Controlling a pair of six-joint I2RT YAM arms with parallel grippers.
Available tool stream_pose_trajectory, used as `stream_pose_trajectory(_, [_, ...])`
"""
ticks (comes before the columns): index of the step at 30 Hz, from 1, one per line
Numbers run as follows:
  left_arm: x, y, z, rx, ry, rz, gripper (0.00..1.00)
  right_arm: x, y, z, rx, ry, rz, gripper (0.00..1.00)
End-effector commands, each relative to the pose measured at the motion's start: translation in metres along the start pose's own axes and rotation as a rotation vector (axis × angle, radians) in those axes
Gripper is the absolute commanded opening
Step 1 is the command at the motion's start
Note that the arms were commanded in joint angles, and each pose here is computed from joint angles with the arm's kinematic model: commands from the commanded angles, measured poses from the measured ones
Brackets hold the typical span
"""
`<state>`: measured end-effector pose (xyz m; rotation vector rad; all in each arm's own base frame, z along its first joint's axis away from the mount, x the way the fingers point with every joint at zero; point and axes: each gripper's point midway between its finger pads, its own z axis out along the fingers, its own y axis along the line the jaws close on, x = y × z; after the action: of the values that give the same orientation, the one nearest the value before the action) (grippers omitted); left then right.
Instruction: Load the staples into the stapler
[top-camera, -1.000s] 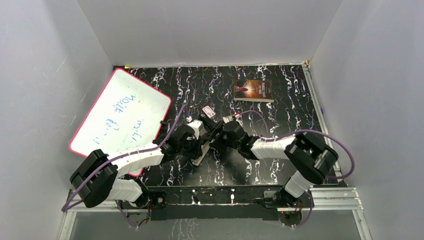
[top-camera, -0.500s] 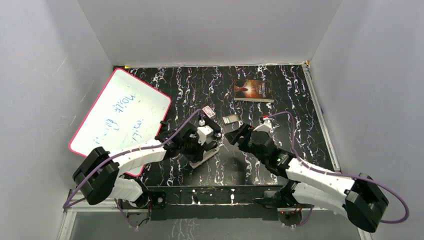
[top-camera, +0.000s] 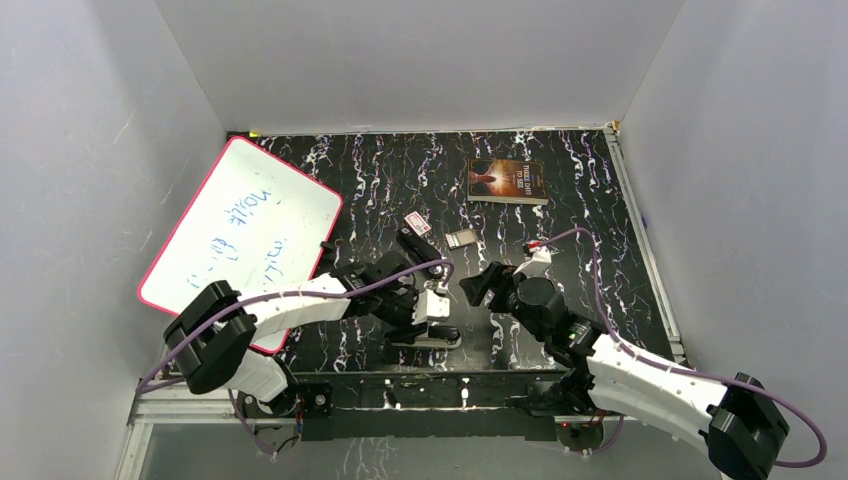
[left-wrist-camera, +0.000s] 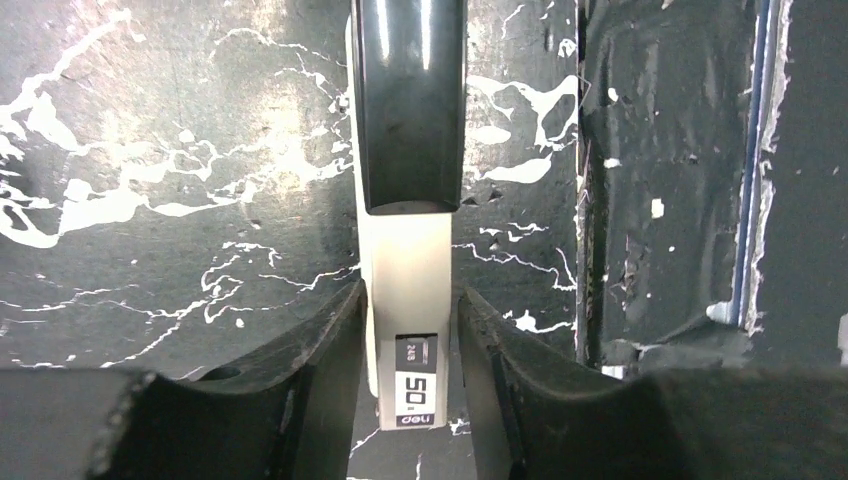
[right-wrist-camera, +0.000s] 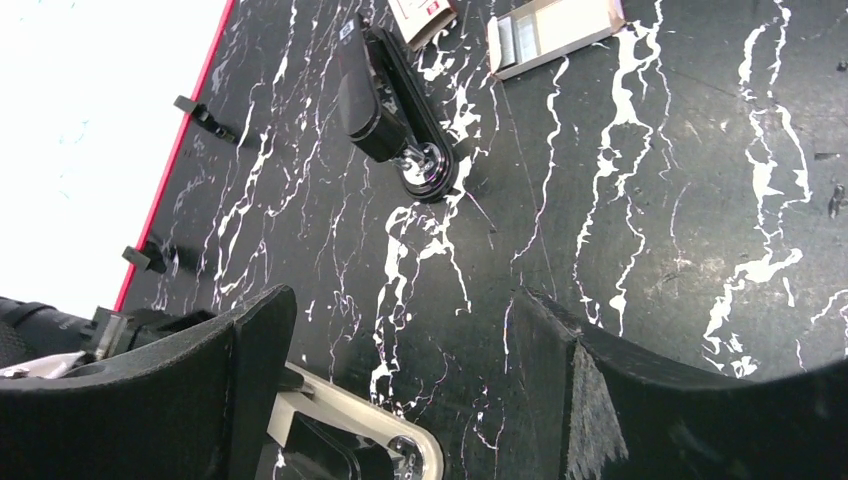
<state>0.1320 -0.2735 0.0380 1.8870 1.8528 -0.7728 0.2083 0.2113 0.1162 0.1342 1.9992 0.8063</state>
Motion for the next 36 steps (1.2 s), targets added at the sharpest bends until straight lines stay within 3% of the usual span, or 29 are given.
stream_pose_trajectory(1, [-0.031, 0.0, -0.021, 0.009, -0.081, 0.196, 0.42, -0.015, 0.022, -0.001, -0.097, -0.037, -0.065, 0.87])
stream_pose_trajectory(3, [-0.035, 0.003, -0.025, -0.011, -0.092, 0.218, 0.6, -0.016, 0.024, 0.0, -0.099, -0.033, -0.079, 0.87])
stream_pose_trajectory(4, [-0.039, 0.004, -0.028, -0.025, -0.105, 0.23, 0.62, -0.017, 0.025, 0.0, -0.099, -0.035, -0.082, 0.87])
stream_pose_trajectory(8, [-0.045, 0.02, -0.043, -0.109, -0.118, 0.303, 0.64, -0.027, 0.03, -0.002, -0.107, -0.058, -0.099, 0.88])
stream_pose_trajectory(11, [-0.064, 0.062, -0.073, -0.269, -0.211, 0.329, 0.64, -0.034, 0.033, -0.006, -0.118, -0.079, -0.14, 0.88])
stream_pose_trajectory(14, [-0.079, 0.099, -0.102, -0.327, -0.314, 0.359, 0.64, -0.041, 0.04, -0.009, -0.127, -0.077, -0.172, 0.88])
stream_pose_trajectory(18, [-0.081, 0.158, -0.111, -0.373, -0.301, 0.428, 0.63, -0.038, 0.046, -0.01, -0.167, -0.062, -0.185, 0.88])
stream_pose_trajectory(23, [-0.078, 0.201, -0.101, -0.249, -0.3, 0.466, 0.62, -0.033, 0.044, -0.01, -0.16, -0.037, -0.197, 0.88])
stream_pose_trajectory(26, [-0.07, 0.21, -0.092, -0.154, -0.302, 0.477, 0.61, -0.035, 0.042, -0.01, -0.146, -0.038, -0.206, 0.88])
stream_pose_trajectory(36, [-0.038, 0.229, -0.059, -0.067, -0.239, 0.459, 0.6, -0.036, 0.038, -0.012, -0.129, -0.034, -0.216, 0.88])
